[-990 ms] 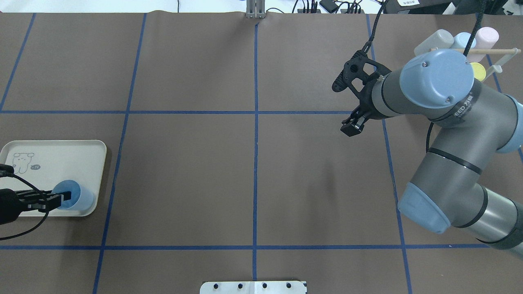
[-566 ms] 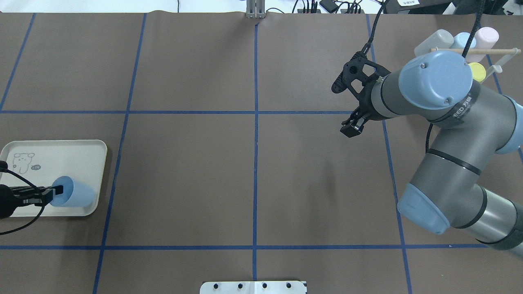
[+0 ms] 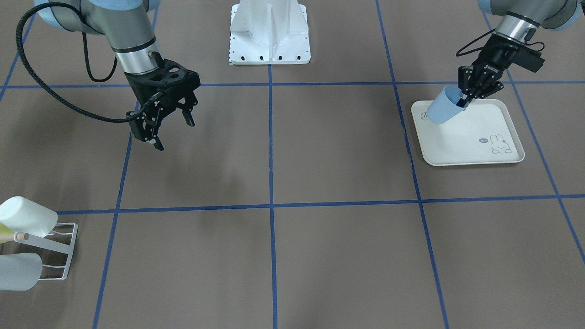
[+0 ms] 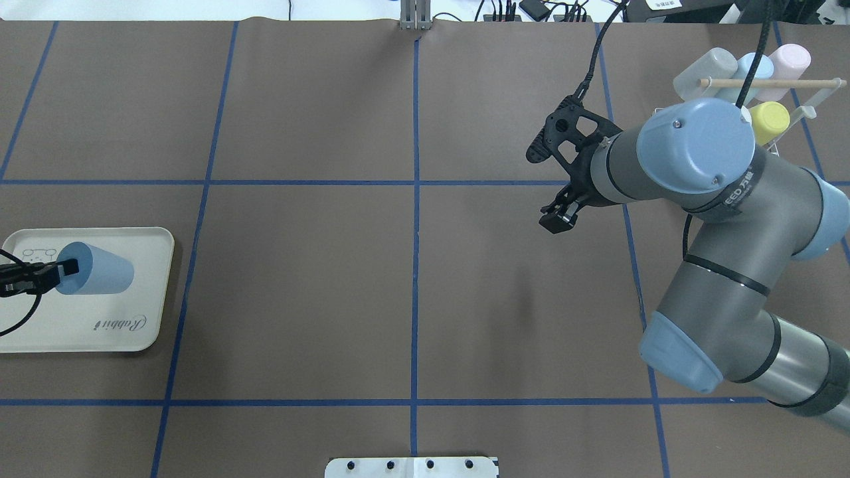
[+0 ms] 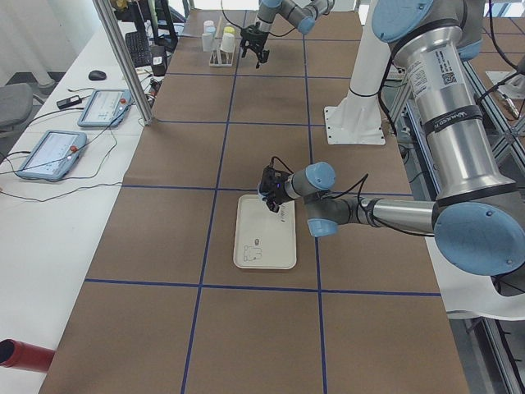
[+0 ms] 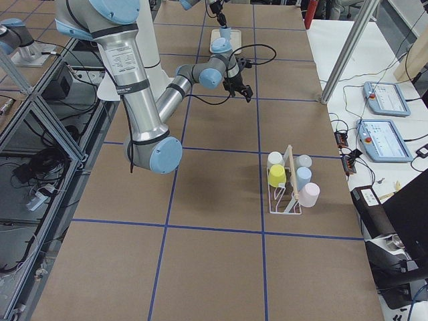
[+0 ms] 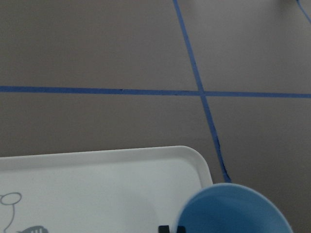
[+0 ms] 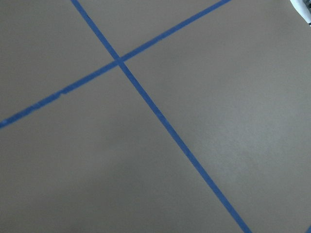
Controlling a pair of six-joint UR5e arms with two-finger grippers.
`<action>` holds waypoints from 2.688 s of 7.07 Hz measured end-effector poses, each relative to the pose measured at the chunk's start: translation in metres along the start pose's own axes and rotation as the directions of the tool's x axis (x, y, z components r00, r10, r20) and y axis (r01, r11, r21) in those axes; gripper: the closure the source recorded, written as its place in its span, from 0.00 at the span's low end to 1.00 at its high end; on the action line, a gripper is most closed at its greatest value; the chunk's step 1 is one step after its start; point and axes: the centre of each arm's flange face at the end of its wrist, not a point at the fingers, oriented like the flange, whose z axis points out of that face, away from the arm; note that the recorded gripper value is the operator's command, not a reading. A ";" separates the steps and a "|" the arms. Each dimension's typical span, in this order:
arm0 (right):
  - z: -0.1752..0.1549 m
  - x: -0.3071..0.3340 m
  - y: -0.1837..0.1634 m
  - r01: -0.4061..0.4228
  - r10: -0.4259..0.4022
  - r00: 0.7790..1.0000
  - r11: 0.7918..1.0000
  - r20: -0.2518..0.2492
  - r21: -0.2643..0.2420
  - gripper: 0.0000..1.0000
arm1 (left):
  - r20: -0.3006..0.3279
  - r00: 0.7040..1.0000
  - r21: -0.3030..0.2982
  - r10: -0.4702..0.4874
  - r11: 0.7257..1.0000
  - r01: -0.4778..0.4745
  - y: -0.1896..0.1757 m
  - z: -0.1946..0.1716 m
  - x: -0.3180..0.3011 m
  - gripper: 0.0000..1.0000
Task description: Transfer IKEA cup to right arm and place on rack
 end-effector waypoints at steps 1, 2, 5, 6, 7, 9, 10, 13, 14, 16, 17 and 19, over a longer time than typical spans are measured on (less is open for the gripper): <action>0.000 -0.019 -0.003 -0.012 0.010 0.999 0.999 0.035 0.044 0.01 | -0.081 0.996 -0.021 -0.045 0.999 0.043 -0.008 0.001 0.031 1.00; 0.000 -0.036 -0.005 -0.021 0.015 0.997 0.996 0.071 0.082 0.01 | -0.166 0.979 -0.052 -0.121 0.992 0.114 -0.018 0.009 0.064 1.00; 0.008 -0.093 -0.006 0.004 -0.036 0.990 0.974 0.139 0.226 0.01 | -0.349 0.890 -0.134 -0.293 0.956 0.262 -0.050 0.031 0.154 1.00; 0.011 -0.120 -0.004 0.011 -0.060 0.987 0.952 0.150 0.307 0.01 | -0.378 0.870 -0.157 -0.318 0.948 0.278 -0.055 0.037 0.175 1.00; 0.014 -0.151 0.000 0.006 -0.082 0.981 0.920 0.177 0.393 0.01 | -0.397 0.854 -0.183 -0.336 0.941 0.285 -0.056 0.045 0.198 1.00; 0.021 -0.191 0.010 -0.021 -0.119 0.965 0.854 0.234 0.519 0.01 | -0.405 0.843 -0.232 -0.353 0.932 0.279 -0.053 0.066 0.246 1.00; 0.020 -0.201 0.012 -0.027 -0.130 0.961 0.837 0.245 0.547 0.01 | -0.403 0.843 -0.246 -0.357 0.929 0.276 -0.051 0.071 0.260 1.00; 0.012 -0.208 0.010 -0.028 -0.153 0.955 0.808 0.255 0.589 0.01 | -0.427 0.829 -0.294 -0.362 0.922 0.252 -0.035 0.083 0.293 1.00; 0.010 -0.208 0.010 -0.030 -0.160 0.953 0.797 0.258 0.604 0.01 | -0.432 0.826 -0.303 -0.363 0.920 0.246 -0.031 0.085 0.299 1.00; 0.009 -0.209 0.010 -0.033 -0.163 0.952 0.789 0.260 0.614 0.01 | -0.433 0.824 -0.320 -0.366 0.917 0.239 -0.022 0.087 0.304 1.00; 0.008 -0.209 0.010 -0.034 -0.163 0.951 0.787 0.261 0.616 0.01 | -0.433 0.823 -0.327 -0.367 0.915 0.236 -0.018 0.088 0.306 1.00; 0.005 -0.209 0.009 -0.036 -0.163 0.951 0.784 0.262 0.619 0.01 | -0.430 0.824 -0.339 -0.370 0.912 0.232 -0.011 0.089 0.308 1.00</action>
